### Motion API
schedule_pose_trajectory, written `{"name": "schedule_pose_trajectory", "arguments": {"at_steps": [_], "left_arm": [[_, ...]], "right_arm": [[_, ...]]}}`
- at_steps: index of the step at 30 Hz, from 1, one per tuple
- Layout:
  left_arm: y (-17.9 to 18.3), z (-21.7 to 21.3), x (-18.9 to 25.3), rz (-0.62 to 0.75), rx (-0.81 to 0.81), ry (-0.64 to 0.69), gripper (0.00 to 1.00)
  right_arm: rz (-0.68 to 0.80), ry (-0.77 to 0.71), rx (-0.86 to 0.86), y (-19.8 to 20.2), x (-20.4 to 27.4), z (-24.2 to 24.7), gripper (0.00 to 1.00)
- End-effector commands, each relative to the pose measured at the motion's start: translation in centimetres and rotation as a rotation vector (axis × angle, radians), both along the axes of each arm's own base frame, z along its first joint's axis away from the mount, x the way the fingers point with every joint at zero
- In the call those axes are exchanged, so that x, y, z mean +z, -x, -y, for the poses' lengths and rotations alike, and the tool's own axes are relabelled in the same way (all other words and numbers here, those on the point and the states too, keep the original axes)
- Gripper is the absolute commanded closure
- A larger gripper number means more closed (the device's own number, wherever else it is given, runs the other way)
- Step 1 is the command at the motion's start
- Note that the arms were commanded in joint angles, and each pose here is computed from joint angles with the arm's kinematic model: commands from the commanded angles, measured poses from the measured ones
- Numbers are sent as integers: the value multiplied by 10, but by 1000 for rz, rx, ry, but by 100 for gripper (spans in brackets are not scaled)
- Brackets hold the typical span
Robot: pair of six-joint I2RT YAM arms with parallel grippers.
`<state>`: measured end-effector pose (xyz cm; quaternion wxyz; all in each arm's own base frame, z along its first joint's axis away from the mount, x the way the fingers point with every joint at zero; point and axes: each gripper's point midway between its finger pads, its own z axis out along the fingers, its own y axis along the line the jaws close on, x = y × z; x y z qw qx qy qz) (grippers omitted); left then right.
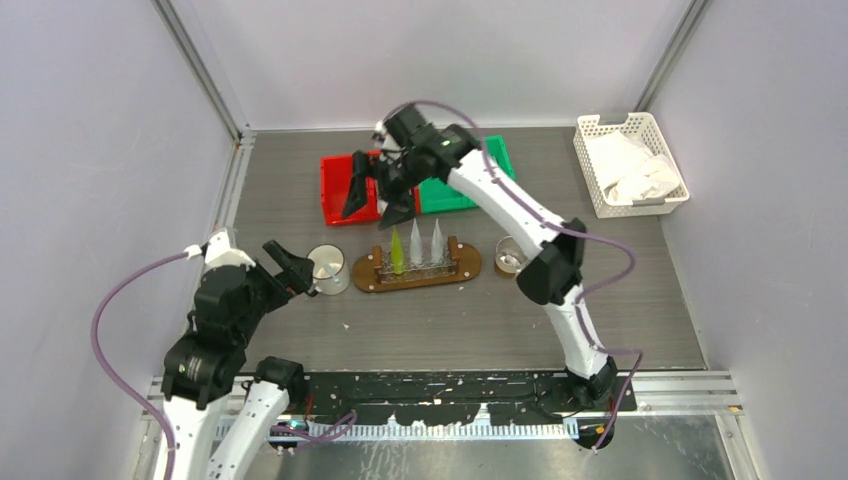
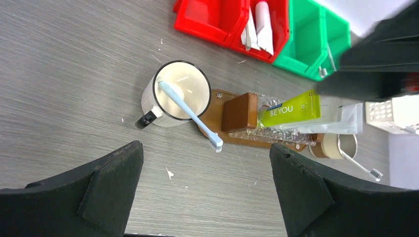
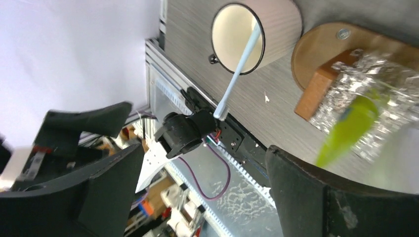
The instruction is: Prepare toiletry sets of a toothbrush and toothpaste on the tray
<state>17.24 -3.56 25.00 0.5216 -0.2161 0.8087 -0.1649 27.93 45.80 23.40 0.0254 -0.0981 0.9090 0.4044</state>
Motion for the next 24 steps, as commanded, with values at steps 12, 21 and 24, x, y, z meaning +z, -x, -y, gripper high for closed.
{"name": "schedule_pose_trajectory", "arguments": {"at_steps": [12,21,24], "left_arm": [[-81,43,74,-28,-237,-118,0],[-150,62,82,-82,-253,-120,0],[-184,55,63,-122,-166,-146,0]], "right_arm": [[583,84,-396,-52,141,190,0],[521,303,-636,-116,78,293,2],[548,449,-690,-149,55,314,8]]}}
